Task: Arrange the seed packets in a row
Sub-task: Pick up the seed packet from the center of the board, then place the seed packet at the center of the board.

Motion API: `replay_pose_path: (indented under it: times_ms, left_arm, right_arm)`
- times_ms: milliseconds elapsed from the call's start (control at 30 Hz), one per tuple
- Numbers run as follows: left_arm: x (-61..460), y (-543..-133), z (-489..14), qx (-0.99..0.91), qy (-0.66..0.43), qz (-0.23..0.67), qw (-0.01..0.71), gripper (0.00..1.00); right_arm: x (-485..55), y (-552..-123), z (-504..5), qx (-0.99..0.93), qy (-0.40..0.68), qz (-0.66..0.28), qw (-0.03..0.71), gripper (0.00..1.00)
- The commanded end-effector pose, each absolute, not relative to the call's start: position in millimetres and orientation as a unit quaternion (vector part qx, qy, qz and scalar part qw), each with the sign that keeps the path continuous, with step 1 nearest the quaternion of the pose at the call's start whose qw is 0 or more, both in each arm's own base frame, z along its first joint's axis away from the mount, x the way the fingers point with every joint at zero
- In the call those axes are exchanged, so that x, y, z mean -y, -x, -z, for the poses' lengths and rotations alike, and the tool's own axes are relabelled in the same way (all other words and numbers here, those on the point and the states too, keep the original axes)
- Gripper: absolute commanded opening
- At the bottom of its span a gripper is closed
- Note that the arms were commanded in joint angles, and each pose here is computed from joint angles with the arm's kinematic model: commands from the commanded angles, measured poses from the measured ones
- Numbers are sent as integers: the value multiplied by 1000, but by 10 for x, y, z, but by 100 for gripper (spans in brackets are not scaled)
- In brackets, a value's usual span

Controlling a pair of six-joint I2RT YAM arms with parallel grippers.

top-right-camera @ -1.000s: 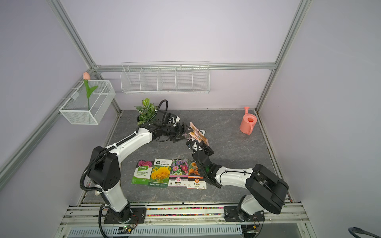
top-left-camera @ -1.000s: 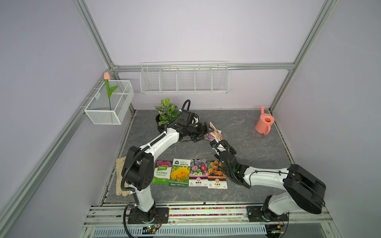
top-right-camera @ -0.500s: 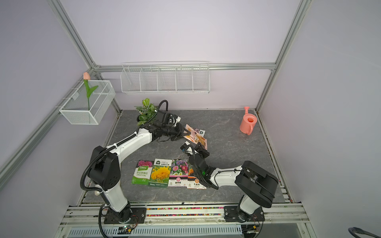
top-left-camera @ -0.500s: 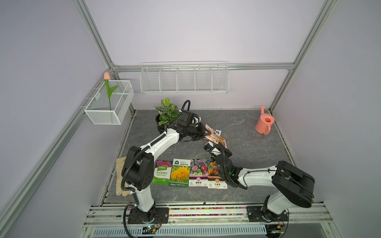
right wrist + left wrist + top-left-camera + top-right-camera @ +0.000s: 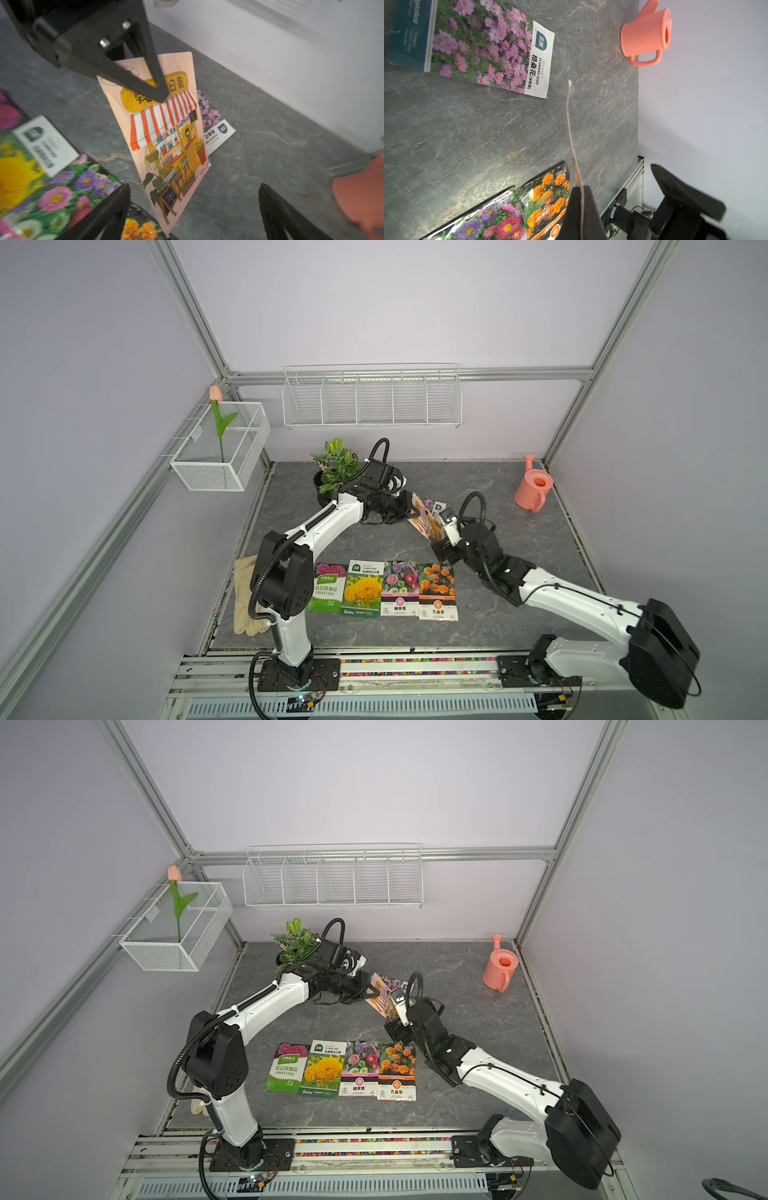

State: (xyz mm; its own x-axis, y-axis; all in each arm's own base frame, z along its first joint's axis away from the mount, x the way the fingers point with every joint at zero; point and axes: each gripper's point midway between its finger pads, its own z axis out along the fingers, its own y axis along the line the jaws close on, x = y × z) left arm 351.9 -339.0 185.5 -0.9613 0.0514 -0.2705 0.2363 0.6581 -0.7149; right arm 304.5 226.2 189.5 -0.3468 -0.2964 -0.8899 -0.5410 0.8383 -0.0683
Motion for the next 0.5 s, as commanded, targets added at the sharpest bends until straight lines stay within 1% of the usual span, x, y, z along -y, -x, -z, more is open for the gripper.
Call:
replay_pose_path:
  times_ms: [0, 100, 233, 367, 467]
  left_arm:
    - [3299, -3314, -1777, -907, -161, 378, 94, 0]
    - [3353, -3132, -1887, -884, -207, 410, 83, 0]
    - [3436, -2875, -2145, -844, -265, 459, 83, 0]
    - [3470, -2655, -2437, -804, -306, 502, 94, 0]
    - [3491, -2499, -2616, -776, -329, 528, 99, 0]
  right_arm:
    - [-2478, -2376, -1739, -834, 243, -343, 358, 100]
    - [-2317, -2433, -1906, -829, 201, -380, 358, 98]
    - [-2123, -2591, -2022, -808, 138, -459, 342, 99]
    - [-2024, -2674, -2067, -781, 106, -521, 329, 98]
    - [-2036, -2710, -2097, -765, 106, -548, 322, 95]
